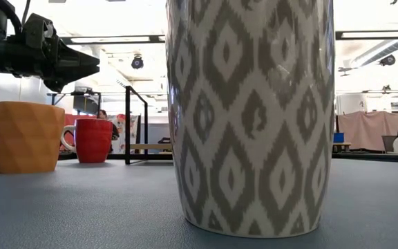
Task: Place coffee mugs
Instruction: Put the yellow cup on the shelf
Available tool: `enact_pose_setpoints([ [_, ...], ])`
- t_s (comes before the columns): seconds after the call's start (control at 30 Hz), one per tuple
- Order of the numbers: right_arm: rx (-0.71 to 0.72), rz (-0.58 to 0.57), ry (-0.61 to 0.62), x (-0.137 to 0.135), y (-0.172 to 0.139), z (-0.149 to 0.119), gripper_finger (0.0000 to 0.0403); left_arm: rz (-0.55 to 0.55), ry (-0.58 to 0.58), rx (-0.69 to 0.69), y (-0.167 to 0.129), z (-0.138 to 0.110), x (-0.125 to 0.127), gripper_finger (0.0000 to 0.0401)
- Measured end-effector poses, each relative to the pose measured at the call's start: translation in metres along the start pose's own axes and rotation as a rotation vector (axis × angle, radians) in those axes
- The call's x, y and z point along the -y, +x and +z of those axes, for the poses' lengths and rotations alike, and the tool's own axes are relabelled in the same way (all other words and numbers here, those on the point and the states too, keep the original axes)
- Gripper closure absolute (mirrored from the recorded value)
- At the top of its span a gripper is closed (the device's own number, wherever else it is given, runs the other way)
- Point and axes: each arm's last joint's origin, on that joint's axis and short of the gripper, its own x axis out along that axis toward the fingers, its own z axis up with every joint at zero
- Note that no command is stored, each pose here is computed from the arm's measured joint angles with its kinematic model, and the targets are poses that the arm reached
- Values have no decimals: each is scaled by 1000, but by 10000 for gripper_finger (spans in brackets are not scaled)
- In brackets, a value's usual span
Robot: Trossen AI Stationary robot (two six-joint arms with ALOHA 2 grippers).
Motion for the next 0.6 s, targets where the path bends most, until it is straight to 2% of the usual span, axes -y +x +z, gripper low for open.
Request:
enact_pose_setpoints([
  [0.37, -20, -3, 15, 9, 7, 3, 390, 0, 0, 0, 0, 0, 0, 260],
  [0.6, -10, -2, -18, 10, 7, 4, 390, 0, 0, 0, 0, 0, 0, 260],
])
